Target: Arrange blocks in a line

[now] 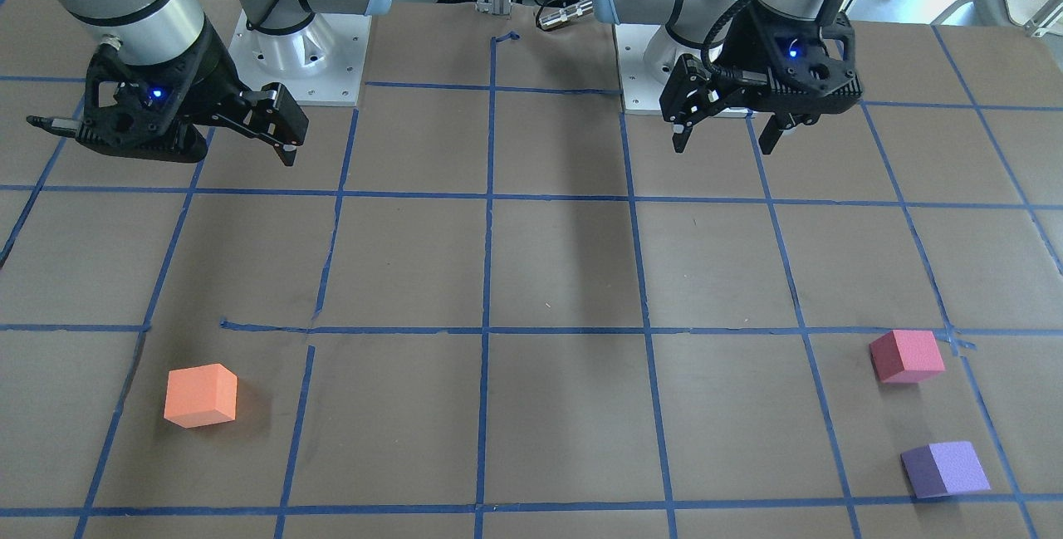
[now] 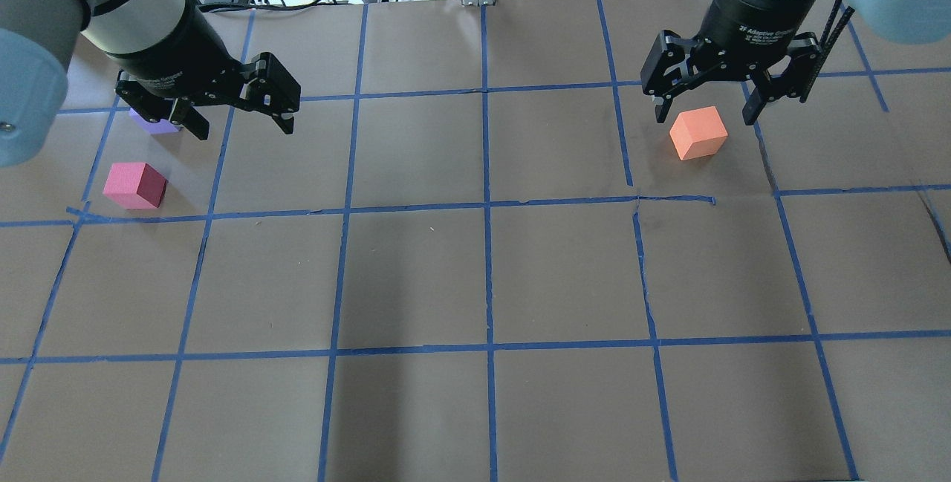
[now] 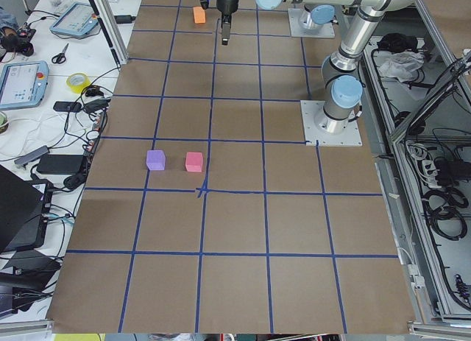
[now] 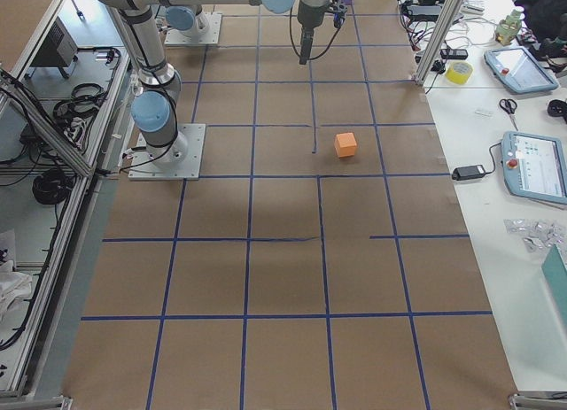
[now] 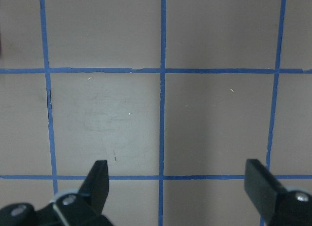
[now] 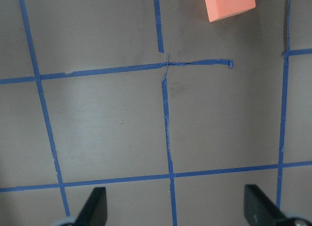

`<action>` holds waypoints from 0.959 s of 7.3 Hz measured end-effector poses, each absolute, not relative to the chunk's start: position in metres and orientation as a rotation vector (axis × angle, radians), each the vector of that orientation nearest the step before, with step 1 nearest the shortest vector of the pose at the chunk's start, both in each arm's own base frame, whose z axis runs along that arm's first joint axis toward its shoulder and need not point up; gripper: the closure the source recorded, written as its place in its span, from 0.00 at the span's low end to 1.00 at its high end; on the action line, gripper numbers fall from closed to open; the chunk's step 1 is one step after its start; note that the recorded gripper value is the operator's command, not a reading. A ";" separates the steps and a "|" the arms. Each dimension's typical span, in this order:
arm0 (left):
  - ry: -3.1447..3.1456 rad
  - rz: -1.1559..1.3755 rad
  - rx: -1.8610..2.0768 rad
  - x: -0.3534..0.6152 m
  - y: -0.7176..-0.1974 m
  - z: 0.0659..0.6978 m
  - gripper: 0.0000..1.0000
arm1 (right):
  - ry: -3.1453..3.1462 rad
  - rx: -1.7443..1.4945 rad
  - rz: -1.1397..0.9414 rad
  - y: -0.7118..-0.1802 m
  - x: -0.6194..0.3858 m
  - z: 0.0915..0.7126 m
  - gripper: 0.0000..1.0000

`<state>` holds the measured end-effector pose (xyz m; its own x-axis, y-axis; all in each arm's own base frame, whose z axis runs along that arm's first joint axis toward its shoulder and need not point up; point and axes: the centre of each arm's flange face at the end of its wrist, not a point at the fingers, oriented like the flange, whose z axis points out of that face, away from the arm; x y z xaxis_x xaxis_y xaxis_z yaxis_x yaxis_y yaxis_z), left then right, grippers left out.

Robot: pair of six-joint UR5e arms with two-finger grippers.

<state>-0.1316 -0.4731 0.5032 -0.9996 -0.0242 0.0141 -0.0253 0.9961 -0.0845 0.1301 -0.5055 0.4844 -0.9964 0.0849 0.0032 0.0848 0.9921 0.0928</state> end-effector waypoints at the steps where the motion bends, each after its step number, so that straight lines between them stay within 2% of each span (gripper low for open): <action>1: -3.126 0.130 0.039 -0.132 -0.473 0.503 0.00 | 3.135 0.133 0.146 -0.506 0.130 0.484 0.00; 7: -3.126 0.125 0.038 -0.132 -0.473 0.502 0.00 | 3.136 0.142 0.098 -0.506 0.130 0.490 0.00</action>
